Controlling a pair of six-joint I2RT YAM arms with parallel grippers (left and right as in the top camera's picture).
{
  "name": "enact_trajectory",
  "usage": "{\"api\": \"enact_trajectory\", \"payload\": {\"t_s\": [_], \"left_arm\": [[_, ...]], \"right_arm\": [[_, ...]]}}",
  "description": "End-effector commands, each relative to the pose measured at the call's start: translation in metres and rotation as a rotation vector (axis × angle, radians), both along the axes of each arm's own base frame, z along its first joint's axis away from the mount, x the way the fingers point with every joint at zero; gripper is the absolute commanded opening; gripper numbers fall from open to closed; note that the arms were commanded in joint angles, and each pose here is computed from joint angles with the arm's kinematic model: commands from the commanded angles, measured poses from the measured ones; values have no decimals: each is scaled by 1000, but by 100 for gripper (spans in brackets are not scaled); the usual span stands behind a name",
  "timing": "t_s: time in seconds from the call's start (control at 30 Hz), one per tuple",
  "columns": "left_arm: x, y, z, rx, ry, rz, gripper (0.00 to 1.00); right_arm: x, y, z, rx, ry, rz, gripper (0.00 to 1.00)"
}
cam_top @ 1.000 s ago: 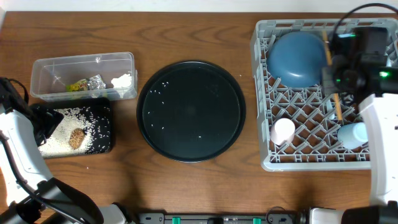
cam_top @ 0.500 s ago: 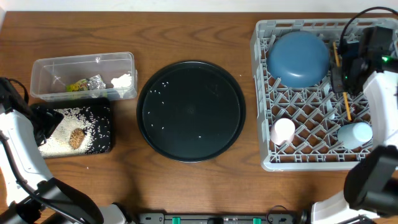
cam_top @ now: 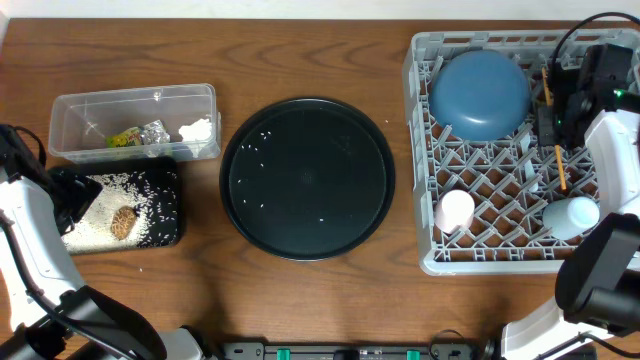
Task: Sort waste into correct bins and load items into the dishwasher rack
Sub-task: 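Lower the chopstick into the rack and release it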
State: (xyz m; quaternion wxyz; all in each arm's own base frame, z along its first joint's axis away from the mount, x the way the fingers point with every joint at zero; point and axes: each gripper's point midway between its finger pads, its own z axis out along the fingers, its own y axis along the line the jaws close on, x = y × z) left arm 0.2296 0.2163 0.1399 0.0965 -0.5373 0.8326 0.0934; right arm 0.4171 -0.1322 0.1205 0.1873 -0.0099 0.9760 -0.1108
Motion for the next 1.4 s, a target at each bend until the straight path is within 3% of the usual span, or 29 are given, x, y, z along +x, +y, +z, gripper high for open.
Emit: {"api": "enact_trajectory", "payload": {"t_s": [0.0, 1.17, 1.33, 1.37], "left_arm": [[-3, 3, 2, 17, 8, 13, 98], [-3, 3, 2, 17, 8, 13, 98], [-3, 3, 2, 17, 8, 13, 98], [-3, 3, 2, 17, 8, 12, 98]], "right_arm": [[3, -7, 1, -13, -4, 0, 1], [16, -1, 2, 41, -70, -24, 1], [16, -1, 2, 42, -71, -24, 12], [16, -1, 2, 41, -71, -24, 21]]}}
